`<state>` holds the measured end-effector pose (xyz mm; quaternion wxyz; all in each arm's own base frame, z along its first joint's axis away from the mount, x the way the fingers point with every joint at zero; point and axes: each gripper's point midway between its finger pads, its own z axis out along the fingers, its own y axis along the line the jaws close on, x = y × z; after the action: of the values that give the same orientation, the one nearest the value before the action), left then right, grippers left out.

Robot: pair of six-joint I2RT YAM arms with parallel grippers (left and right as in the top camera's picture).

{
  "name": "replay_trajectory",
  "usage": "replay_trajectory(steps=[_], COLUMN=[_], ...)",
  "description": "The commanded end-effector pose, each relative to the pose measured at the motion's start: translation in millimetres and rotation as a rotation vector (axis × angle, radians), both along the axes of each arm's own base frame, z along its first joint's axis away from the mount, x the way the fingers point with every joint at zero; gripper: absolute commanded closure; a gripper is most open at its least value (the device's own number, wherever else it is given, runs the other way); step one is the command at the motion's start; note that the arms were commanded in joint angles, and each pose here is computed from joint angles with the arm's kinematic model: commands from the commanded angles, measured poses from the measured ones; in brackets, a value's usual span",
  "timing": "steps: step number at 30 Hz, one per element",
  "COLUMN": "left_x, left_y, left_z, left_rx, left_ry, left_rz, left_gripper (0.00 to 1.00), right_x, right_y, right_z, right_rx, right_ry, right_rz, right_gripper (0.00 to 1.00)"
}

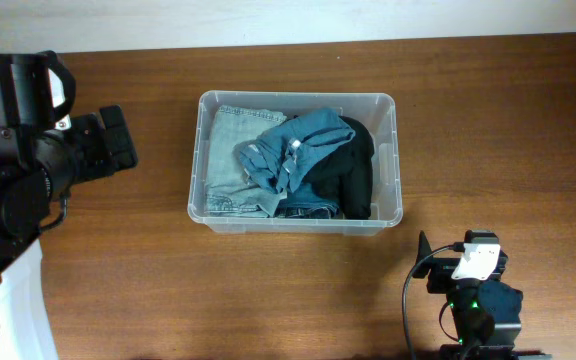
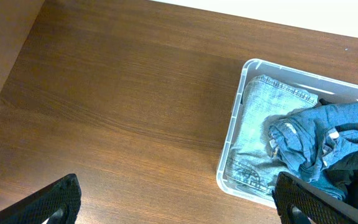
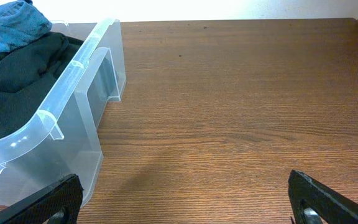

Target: Pack container

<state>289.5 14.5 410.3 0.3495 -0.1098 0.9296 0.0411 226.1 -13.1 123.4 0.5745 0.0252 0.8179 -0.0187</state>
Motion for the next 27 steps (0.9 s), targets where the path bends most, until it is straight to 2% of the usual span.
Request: replay_trajectory(steps=[1, 13, 18, 22, 27], left_x=[-1, 0, 28, 57, 64], left_y=[3, 6, 5, -10, -14], left_z=[3, 7, 14, -10, -60], left_rx=[0.001, 0.013, 0.000, -0.025, -0.040], left_ry=[-0.010, -0.032, -0.161, -0.264, -0.331], left_rz=[0.017, 0.028, 0.032, -0.061, -0.080], left_gripper=[0.01, 0.00, 0.01, 0.01, 0.01], right_x=[0, 0, 0, 0, 0], right_y=[0, 0, 0, 0, 0], right_z=[0, 0, 0, 0, 0], right_rx=[0.013, 0.013, 0.013, 0.013, 0.013], right_ry=[-0.009, -0.009, -0.009, -0.009, -0.009], right_rz=[-0.002, -0.002, -0.002, -0.002, -0.002], right_gripper=[0.01, 0.01, 0.02, 0.02, 0.02])
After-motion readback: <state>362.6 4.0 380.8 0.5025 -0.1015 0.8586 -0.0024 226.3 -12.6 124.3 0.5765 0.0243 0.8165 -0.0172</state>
